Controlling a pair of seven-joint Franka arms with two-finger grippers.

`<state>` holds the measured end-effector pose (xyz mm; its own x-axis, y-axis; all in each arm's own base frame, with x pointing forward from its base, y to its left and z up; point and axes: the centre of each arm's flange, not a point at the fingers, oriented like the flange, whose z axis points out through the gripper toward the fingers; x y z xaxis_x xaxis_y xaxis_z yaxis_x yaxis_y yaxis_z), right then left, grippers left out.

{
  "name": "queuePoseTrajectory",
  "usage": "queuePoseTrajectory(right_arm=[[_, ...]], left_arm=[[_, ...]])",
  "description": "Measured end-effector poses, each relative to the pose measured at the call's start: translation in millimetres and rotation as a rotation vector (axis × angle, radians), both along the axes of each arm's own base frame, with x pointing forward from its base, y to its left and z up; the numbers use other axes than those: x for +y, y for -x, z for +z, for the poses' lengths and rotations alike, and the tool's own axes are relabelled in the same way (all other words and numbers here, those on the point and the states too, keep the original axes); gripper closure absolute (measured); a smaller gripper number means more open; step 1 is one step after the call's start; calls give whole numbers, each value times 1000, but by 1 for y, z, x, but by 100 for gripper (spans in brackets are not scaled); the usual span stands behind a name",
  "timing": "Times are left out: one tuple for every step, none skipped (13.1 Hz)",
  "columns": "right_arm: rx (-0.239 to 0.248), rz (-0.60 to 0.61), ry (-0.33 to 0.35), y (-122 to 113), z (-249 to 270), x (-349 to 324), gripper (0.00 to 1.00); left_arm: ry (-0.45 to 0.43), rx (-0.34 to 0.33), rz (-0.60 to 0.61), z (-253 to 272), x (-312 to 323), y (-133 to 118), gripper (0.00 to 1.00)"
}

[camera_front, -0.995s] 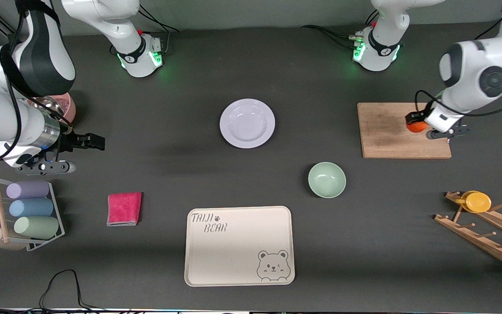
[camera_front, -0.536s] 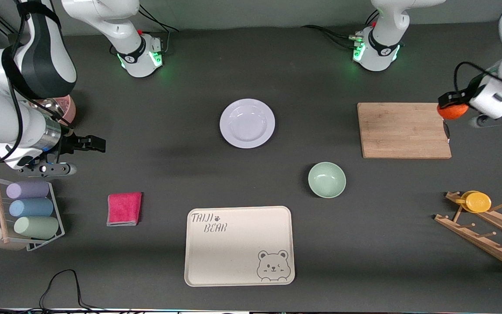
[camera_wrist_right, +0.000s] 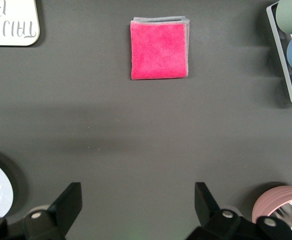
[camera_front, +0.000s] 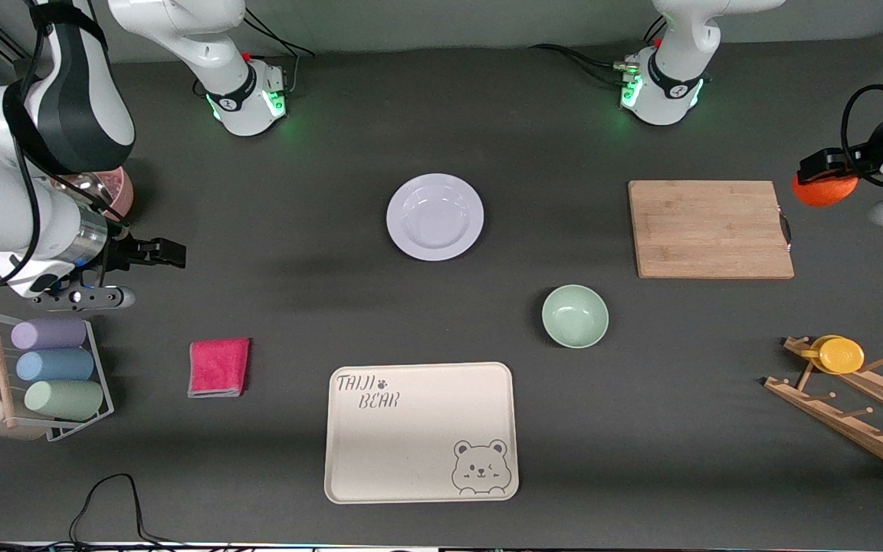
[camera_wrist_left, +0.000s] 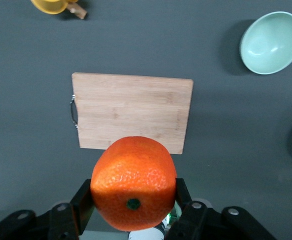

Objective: Place orange and plate with both arms
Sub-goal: 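Lift the orange with the left gripper and carry it over the plate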

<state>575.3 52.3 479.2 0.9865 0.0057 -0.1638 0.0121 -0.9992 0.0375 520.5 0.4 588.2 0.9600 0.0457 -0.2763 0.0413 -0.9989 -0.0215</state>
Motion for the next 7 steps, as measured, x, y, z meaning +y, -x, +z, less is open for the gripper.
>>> queuePoseTrajectory(right_arm=[[0,0,0,0,0,0,0],[0,0,0,0,0,0,0],[0,0,0,0,0,0,0],[0,0,0,0,0,0,0],[-1,0,0,0,0,0,0],[-1,0,0,0,0,0,0],[-1,-1,0,0,0,0,0]], left_arm=[[6,0,3,0,-18,-1,31],[12,1,22,0,-44,0,31],[21,5,51,-1,-74,2,31],[29,4,87,-4,-105,3,31],[32,-5,122,-8,-137,3,31],[31,-20,151,-14,-170,3,31],[30,-32,185,-22,-206,5,31]])
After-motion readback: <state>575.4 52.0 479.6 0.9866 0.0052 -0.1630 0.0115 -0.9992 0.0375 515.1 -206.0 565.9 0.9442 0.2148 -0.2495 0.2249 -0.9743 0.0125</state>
